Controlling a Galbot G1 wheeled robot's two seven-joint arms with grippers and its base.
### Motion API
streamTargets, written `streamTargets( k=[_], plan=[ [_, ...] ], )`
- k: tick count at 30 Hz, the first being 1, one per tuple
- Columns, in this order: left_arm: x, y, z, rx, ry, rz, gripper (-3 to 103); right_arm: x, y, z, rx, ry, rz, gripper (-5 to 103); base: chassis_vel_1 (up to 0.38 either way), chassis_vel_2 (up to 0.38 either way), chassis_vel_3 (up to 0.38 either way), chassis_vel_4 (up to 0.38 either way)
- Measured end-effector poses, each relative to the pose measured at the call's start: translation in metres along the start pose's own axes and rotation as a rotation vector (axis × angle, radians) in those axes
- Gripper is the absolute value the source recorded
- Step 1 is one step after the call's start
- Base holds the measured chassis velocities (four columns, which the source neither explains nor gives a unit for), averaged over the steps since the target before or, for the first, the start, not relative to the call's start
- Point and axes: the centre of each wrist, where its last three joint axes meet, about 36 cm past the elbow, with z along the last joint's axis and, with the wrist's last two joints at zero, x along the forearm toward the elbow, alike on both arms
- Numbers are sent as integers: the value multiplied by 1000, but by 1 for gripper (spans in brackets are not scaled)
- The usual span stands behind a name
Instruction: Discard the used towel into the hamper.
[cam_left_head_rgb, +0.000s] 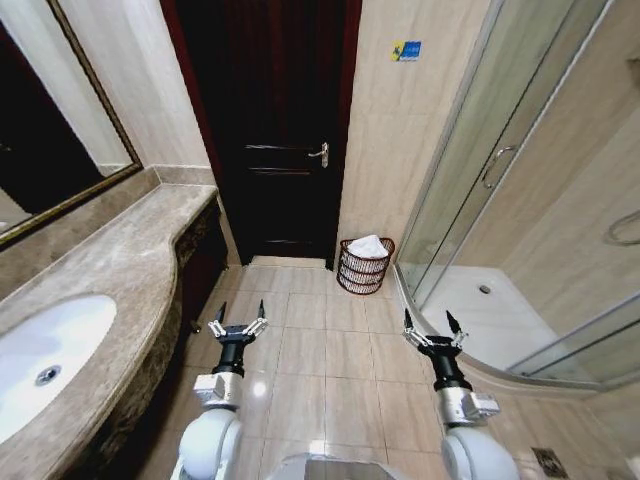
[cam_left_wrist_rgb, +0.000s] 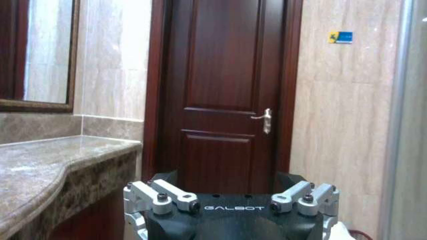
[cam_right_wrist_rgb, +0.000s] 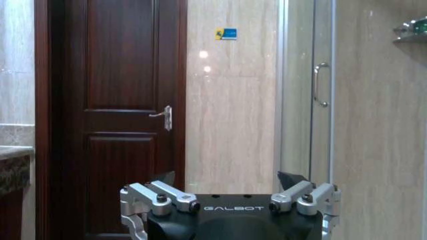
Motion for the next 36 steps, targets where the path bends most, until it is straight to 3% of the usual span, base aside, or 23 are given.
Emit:
streamTargets(
  k=[36],
  plan=[
    [-1, -4, -3, -2, -3, 9, 100, -4, -4, 5, 17, 10, 43, 100, 14, -18, -16, 16]
  ],
)
